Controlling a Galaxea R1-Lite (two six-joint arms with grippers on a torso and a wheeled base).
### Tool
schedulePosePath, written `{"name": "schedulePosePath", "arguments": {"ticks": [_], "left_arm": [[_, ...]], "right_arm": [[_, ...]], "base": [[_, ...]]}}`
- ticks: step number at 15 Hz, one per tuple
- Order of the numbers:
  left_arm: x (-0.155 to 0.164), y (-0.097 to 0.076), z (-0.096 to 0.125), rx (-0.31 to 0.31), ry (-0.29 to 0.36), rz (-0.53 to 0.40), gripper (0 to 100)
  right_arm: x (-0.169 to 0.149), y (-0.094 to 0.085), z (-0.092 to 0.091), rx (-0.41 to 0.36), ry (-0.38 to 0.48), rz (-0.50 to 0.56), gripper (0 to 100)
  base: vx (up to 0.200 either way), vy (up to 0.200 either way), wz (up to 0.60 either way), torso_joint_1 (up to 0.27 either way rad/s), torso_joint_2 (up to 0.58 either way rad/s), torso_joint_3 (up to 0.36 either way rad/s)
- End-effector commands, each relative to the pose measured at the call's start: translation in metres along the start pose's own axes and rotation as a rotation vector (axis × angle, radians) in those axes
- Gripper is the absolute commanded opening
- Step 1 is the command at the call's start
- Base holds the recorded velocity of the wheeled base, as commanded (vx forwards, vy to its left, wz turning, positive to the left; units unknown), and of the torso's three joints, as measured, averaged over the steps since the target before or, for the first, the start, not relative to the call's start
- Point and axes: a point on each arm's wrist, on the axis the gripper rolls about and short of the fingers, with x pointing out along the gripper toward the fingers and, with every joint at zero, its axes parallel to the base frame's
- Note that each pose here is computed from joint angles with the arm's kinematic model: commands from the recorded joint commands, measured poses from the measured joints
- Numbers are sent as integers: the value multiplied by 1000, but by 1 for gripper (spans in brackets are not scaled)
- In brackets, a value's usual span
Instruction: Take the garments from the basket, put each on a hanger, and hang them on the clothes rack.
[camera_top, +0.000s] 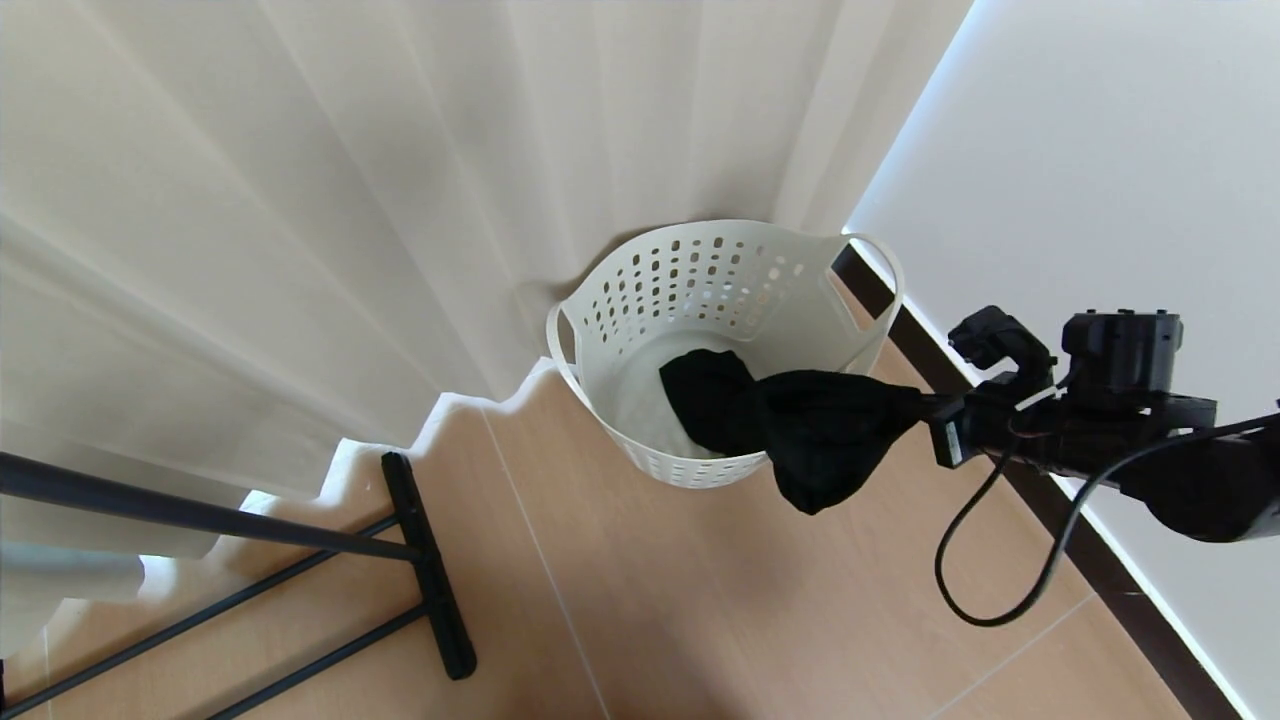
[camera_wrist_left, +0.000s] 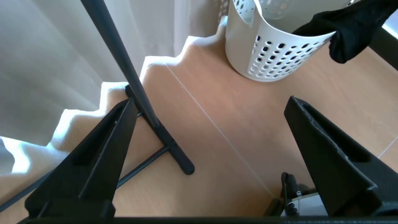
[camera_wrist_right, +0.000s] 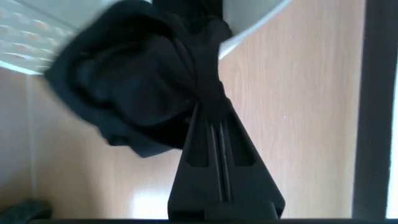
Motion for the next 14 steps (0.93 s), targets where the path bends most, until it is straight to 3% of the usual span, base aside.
{"name": "schedulePosePath", "arguments": {"ticks": [1,3,6,7,10,14], "left_arm": [[0,0,0,0,0,1,100],[0,0,0,0,0,1,100],[0,0,0,0,0,1,100],[0,0,0,0,0,1,100],[0,0,1,18,-6,1,100],[0,0,1,7,-6,1,100]], "right_arm": [[-67,37,24,-60,-110,15,0],[-104,64,27,-94,-168,42,0],[-145,85,27,-122,-264,101,0],[-150,88,26,-118,-275,113,0],[-158,93,25,-12,-298,158,0],[-158,94,26,-11,-300,162,0]], "base": [[0,0,0,0,0,0],[0,0,0,0,0,0],[0,0,0,0,0,0],[0,0,0,0,0,0],[0,0,0,0,0,0],[0,0,0,0,0,0]]}}
